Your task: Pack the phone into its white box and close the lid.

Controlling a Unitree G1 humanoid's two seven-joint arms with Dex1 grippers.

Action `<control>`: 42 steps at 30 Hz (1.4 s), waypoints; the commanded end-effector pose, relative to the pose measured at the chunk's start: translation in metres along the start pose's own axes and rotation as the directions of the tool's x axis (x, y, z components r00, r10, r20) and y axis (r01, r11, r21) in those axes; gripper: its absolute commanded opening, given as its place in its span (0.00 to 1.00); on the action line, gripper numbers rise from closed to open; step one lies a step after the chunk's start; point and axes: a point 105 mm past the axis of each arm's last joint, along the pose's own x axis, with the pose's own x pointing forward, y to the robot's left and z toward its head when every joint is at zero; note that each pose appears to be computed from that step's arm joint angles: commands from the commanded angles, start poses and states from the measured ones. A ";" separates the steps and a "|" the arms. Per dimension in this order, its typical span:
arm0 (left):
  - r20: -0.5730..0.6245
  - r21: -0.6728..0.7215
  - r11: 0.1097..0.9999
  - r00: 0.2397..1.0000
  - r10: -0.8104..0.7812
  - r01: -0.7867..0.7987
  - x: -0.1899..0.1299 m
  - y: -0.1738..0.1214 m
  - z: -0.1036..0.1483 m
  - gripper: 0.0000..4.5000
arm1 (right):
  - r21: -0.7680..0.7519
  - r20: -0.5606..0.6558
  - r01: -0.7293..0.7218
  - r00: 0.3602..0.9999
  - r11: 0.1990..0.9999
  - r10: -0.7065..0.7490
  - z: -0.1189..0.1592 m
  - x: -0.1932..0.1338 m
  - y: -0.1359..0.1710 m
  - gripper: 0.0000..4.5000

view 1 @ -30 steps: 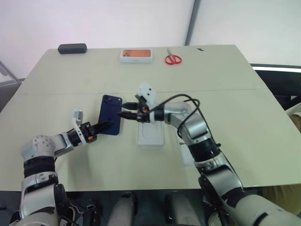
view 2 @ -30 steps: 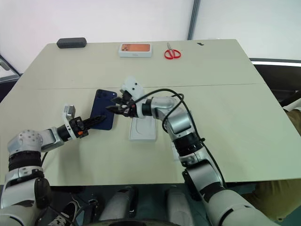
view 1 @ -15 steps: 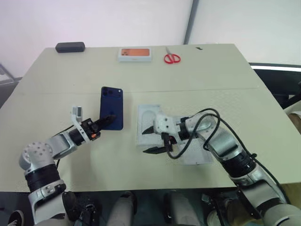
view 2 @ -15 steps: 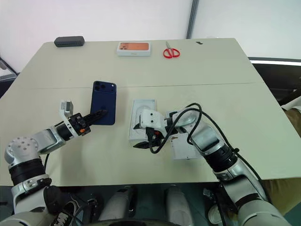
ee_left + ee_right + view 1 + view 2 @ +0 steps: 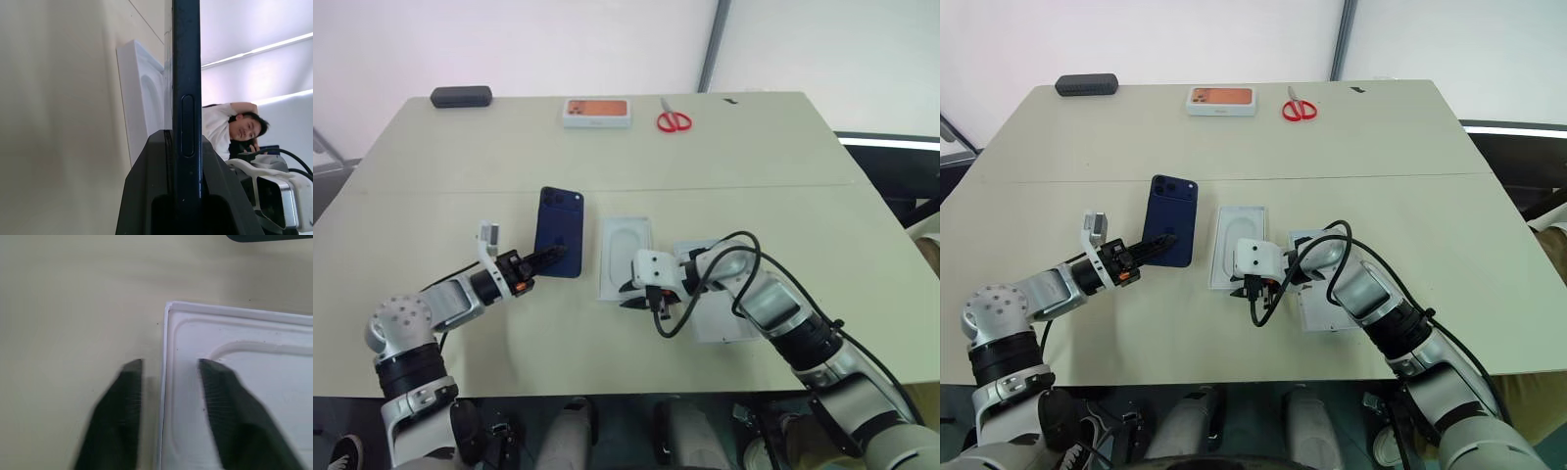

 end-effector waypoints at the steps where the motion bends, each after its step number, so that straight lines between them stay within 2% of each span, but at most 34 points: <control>1: 0.015 0.074 0.993 0.996 -0.091 0.090 0.004 -0.028 0.011 0.02 | -0.029 -0.008 0.012 1.000 1.000 -0.012 0.001 0.001 -0.001 0.25; 21: -0.008 0.067 0.993 0.995 -0.095 0.096 0.009 -0.029 0.004 0.02 | 0.035 0.031 0.023 0.999 0.999 -0.024 0.016 -0.005 -0.007 0.25; 24: -0.013 0.064 0.993 0.995 -0.096 0.097 0.009 -0.029 0.003 0.02 | 0.079 0.053 -0.025 0.998 0.997 0.021 0.016 -0.004 0.002 0.43; 27: -0.017 0.062 0.993 0.995 -0.101 0.102 0.008 -0.030 0.002 0.02 | 0.068 0.066 -0.009 0.998 0.998 0.004 0.020 -0.004 0.001 0.78; 28: -0.017 0.062 0.993 0.995 -0.101 0.102 0.008 -0.030 0.002 0.02 | 0.067 0.063 -0.009 0.998 0.998 0.005 0.020 -0.004 0.001 0.87; 31: -0.018 0.061 0.993 0.995 -0.099 0.100 0.008 -0.030 0.002 0.02 | 0.033 0.027 -0.001 1.000 0.999 0.000 0.013 -0.003 0.001 0.87; 34: -0.025 0.065 0.993 0.995 -0.095 0.097 0.008 -0.030 0.001 0.02 | 0.053 0.039 -0.019 0.999 0.998 0.017 0.013 -0.003 0.003 0.87; 41: -0.023 0.066 0.993 0.995 -0.094 0.095 0.010 -0.030 0.000 0.02 | 0.055 -0.020 -0.012 1.000 0.998 0.013 0.002 0.002 0.002 0.87; 42: -0.023 0.065 0.993 0.995 -0.094 0.095 0.011 -0.030 0.000 0.02 | 0.054 -0.028 -0.015 0.999 0.998 0.017 0.000 0.004 0.002 0.81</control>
